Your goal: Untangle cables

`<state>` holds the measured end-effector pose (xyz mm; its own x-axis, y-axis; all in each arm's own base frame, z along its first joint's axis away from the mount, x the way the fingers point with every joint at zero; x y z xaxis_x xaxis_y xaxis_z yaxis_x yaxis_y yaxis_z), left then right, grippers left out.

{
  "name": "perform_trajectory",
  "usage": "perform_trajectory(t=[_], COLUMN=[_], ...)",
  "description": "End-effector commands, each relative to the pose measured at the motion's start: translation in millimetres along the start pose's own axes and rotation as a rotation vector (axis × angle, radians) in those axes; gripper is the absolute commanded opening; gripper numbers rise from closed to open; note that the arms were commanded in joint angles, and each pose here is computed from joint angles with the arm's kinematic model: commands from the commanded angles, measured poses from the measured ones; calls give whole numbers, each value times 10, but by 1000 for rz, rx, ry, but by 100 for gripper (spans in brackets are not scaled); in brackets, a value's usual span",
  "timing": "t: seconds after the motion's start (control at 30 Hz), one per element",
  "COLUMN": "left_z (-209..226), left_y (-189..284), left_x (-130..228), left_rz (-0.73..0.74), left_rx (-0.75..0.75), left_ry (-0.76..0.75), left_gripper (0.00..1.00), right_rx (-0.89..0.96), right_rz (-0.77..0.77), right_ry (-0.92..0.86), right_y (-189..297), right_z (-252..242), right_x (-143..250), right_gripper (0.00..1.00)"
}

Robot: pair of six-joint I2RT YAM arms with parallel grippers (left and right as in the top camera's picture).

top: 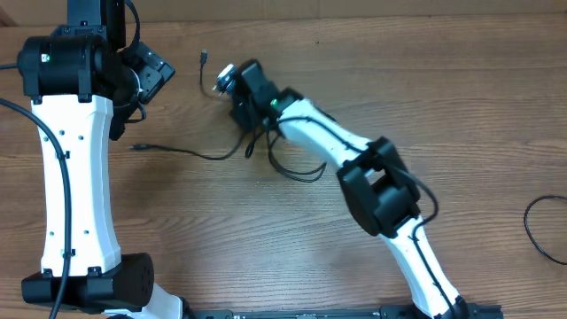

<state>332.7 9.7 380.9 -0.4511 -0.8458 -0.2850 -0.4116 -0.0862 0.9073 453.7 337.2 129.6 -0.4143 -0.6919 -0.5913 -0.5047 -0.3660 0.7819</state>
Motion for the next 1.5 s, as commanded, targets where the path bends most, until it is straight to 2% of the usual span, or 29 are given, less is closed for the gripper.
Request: perform_trajectory(t=[0.0,0.27,0.37,0.47,0.7,0.83,1.0,1.1,1.13,1.17,1.2,1.27,1.4,1.47], left_z=[-117,-427,-517,-669,-997,-1174,-1347,-1402,-1404,-1389,-1371,-1320,-1215,-1207], left_y=[-25,50,33,-43,-335,-409,-388,-383,-394,-437,-480,-577,-811,-860], left_x=[29,209,339,621,1254,1516,1850,2140,2204,2332,2395,2505,2543,2420], left_rz=[78,201,198,221,243,217,183,184,188,200,207,230,218,173], left_rx=[110,394,415,450,559,661,786,851,861,870,862,842,743,705], left_ry=[-117,-384,-468,-587,-753,-809,-888,-941,-951,-969,-978,-994,-988,-965], left_gripper=[100,100,100,100,100,100,100,100,96,79,75,73,77,60], right_rx=[217,243,268,238,225,209,135,125,126,129,131,141,213,290], right_rz=[-219,-374,-456,-558,-697,-749,-824,-850,-854,-862,-866,-875,-853,-792], right_ry=[-110,-204,-235,-207,-198,-244,-193,-222,-221,-219,-217,-214,-224,-277], right_y=[1302,2801,3258,3731,4397,4629,4892,4980,4993,5013,5018,5030,5020,4973], right_z=[-815,-1342,-1385,-1305,-1120,-1049,-902,-880,-878,-876,-877,-886,-938,-999], right_x=[-597,-539,-538,-556,-548,-522,-516,-509,-509,-511,-515,-525,-501,-428], right_gripper=[4,4,4,4,4,4,4,4,4,4,4,4,4,4])
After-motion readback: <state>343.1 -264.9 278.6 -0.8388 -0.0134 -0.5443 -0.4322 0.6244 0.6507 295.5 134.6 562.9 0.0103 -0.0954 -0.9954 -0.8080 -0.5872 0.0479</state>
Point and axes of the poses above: each gripper's point midway between its finger pads, its own y axis back along the fingers, its own z axis along the line the jaws close on, x = y × z, the point moved 9 cm from there along y, back along the fingers, and after that the axes turned 8 degrees about y, right-handed, at the moved point
